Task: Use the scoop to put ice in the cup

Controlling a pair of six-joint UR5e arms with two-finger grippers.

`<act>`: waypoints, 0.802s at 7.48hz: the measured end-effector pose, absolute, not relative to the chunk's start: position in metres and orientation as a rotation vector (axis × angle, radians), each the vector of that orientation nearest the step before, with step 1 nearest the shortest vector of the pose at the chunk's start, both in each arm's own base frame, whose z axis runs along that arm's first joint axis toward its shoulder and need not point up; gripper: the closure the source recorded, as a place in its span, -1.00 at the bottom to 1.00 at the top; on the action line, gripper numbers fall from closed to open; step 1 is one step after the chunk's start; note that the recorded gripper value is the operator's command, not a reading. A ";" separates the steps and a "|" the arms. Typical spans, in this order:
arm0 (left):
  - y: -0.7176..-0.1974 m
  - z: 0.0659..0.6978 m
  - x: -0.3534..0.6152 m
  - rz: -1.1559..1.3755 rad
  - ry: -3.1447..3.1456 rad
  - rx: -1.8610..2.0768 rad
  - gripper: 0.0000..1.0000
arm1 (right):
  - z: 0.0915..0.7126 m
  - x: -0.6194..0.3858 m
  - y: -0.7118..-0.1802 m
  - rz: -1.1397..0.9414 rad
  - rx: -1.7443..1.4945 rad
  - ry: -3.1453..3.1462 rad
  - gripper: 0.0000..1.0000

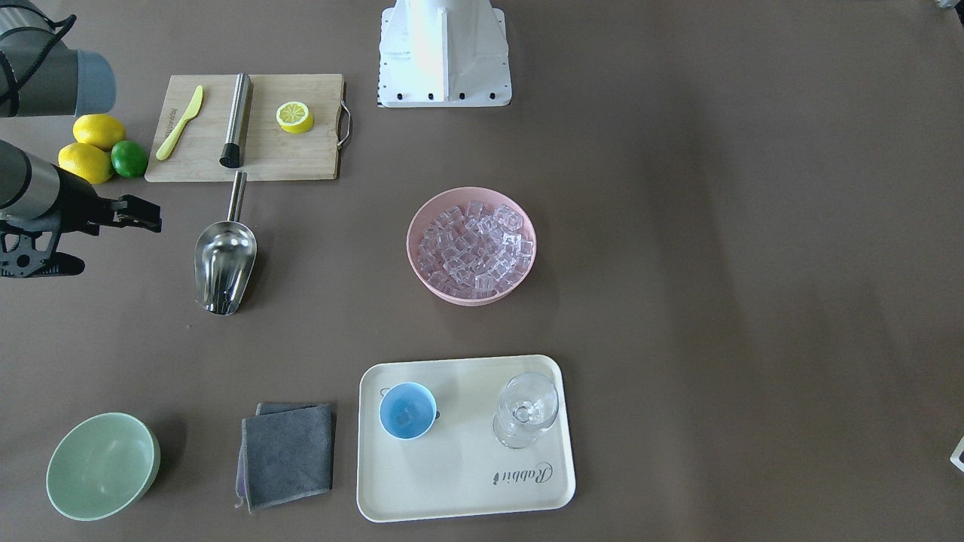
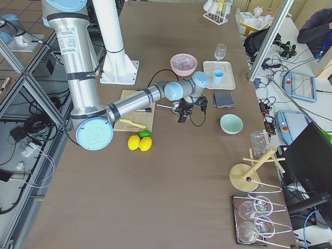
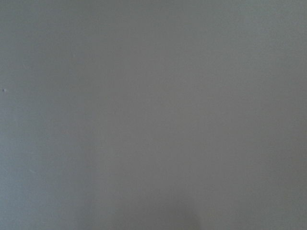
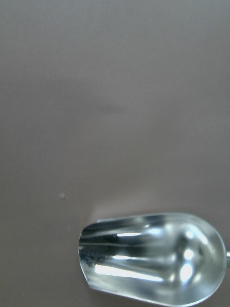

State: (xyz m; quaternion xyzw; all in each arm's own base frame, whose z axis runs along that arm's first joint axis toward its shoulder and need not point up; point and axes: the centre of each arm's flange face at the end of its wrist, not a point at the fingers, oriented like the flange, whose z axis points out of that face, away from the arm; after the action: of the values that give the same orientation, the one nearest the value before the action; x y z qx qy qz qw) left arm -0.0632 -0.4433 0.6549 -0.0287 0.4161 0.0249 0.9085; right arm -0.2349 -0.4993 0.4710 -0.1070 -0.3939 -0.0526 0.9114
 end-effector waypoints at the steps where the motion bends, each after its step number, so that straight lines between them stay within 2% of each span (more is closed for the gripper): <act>1: -0.443 0.655 -0.063 0.051 0.859 -0.060 -0.96 | 0.483 -0.202 -0.508 -0.137 -0.194 -0.788 -0.99; 3: -0.443 0.657 -0.063 0.050 0.859 -0.063 -0.96 | 0.520 -0.132 -0.510 -0.166 -0.163 -0.748 -0.99; 6: -0.443 0.657 -0.063 0.050 0.859 -0.063 -0.96 | 0.584 -0.011 -0.485 -0.175 -0.098 -0.708 -0.99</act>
State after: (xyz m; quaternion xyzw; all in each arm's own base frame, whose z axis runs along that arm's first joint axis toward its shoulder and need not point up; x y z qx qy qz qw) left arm -0.0632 -0.4430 0.6568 -0.0305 0.4162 0.0241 0.9085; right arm -0.0108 -0.4849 0.5838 -0.0478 -0.3461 -0.0857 0.9330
